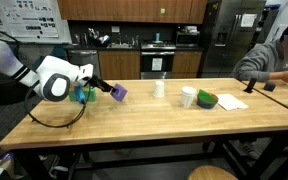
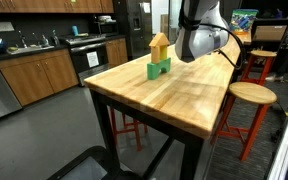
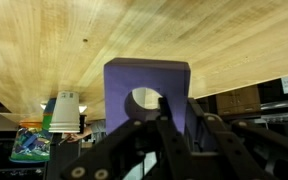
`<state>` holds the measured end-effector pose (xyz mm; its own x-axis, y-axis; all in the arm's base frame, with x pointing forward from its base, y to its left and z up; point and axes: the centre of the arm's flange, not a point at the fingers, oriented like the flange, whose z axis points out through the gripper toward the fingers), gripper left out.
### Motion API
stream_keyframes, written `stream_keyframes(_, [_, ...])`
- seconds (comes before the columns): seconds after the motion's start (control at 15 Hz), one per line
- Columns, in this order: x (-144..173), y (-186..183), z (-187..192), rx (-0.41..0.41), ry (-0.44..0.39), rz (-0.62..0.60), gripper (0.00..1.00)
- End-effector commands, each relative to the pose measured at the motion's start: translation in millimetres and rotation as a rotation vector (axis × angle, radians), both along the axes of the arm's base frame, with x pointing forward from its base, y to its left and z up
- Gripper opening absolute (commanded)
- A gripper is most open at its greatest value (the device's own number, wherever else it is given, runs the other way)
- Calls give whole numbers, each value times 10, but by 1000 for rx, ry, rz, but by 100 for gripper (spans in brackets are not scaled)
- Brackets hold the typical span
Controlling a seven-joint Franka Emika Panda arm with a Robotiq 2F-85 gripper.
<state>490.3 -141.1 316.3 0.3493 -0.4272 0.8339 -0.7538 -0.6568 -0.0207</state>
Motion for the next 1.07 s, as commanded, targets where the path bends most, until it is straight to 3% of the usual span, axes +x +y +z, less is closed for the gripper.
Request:
stream_keyframes(0.0, [-130,-107,-140,-42,-60,-16,5])
stream_keyframes(0.53, [-90,26,-80,-83,-111,-60,5])
stream_keyframes(1.0, [-125,171,-18,-92,-129,-23,5])
